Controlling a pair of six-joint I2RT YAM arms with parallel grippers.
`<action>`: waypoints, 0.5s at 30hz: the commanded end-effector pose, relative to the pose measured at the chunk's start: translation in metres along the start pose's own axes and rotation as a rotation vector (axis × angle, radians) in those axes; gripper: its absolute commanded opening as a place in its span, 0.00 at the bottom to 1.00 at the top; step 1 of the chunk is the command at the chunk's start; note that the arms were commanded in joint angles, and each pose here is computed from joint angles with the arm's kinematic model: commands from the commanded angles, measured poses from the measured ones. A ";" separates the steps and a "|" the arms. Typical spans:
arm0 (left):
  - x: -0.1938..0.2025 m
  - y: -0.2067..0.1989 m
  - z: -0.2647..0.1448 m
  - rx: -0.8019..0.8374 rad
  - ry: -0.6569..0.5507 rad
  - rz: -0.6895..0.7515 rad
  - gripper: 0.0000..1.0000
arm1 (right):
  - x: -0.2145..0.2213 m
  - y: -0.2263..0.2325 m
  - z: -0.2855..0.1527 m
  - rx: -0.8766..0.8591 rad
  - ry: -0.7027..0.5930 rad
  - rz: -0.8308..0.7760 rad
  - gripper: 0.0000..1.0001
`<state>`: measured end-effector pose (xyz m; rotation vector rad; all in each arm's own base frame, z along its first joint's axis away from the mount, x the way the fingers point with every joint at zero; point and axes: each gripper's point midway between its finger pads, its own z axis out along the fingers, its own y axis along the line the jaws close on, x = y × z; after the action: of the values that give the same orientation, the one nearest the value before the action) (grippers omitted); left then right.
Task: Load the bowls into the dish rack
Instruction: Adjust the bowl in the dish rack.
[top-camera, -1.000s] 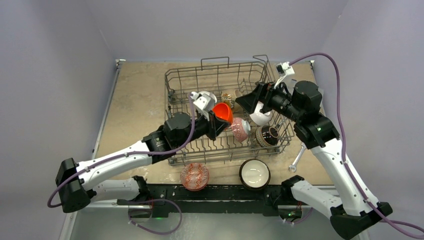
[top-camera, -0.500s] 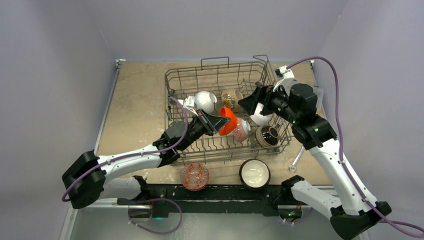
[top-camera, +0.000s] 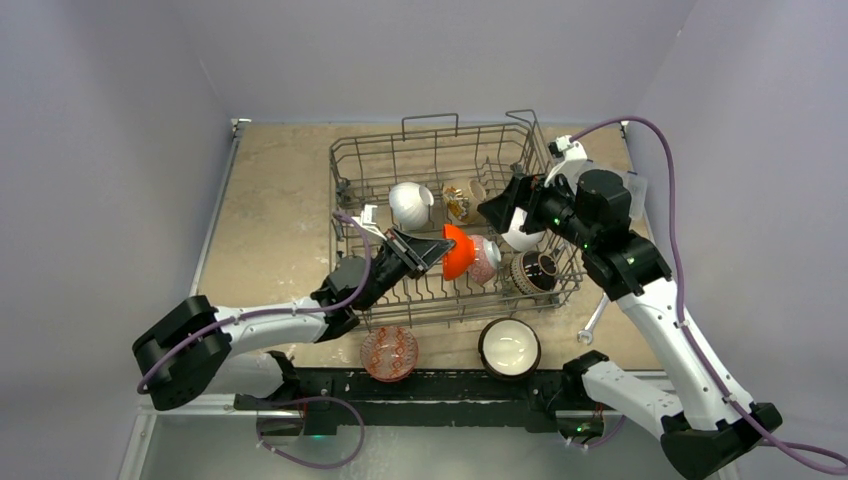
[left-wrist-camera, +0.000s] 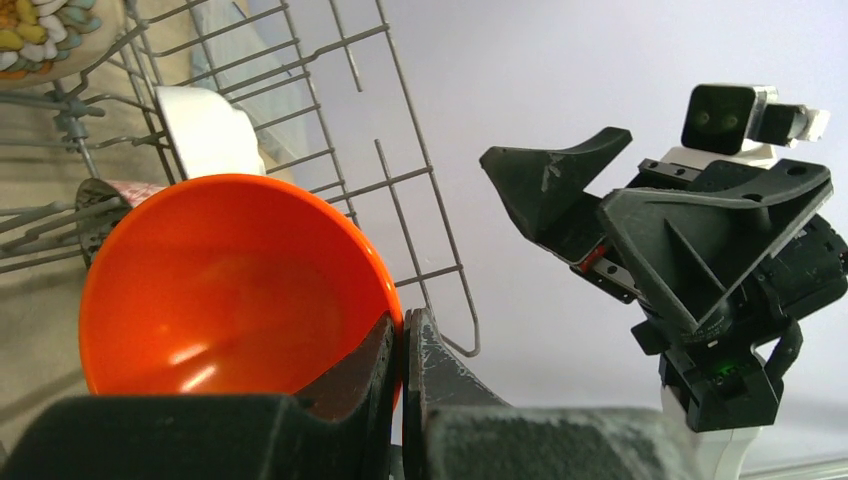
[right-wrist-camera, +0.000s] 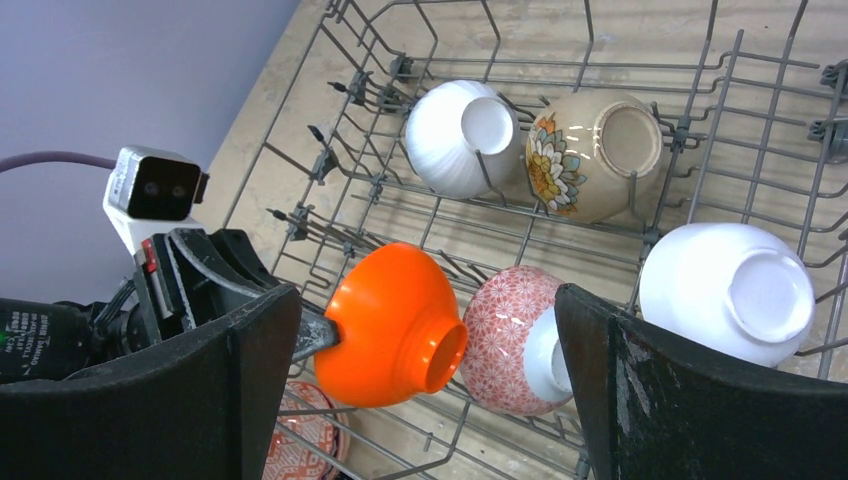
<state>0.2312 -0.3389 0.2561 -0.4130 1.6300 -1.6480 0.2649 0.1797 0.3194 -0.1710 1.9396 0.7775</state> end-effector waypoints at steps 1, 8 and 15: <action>-0.020 -0.030 -0.004 0.117 -0.082 -0.102 0.00 | -0.004 -0.001 0.000 0.000 -0.022 -0.027 0.99; -0.026 -0.014 -0.010 0.078 -0.117 -0.132 0.00 | -0.004 -0.002 0.001 0.004 -0.021 -0.028 0.99; -0.024 -0.006 -0.015 0.102 -0.110 -0.166 0.00 | -0.003 -0.002 0.001 0.002 -0.017 -0.030 0.99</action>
<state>0.2362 -0.3181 0.2399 -0.5667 1.5874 -1.6730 0.2653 0.1793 0.3147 -0.1812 1.9477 0.7681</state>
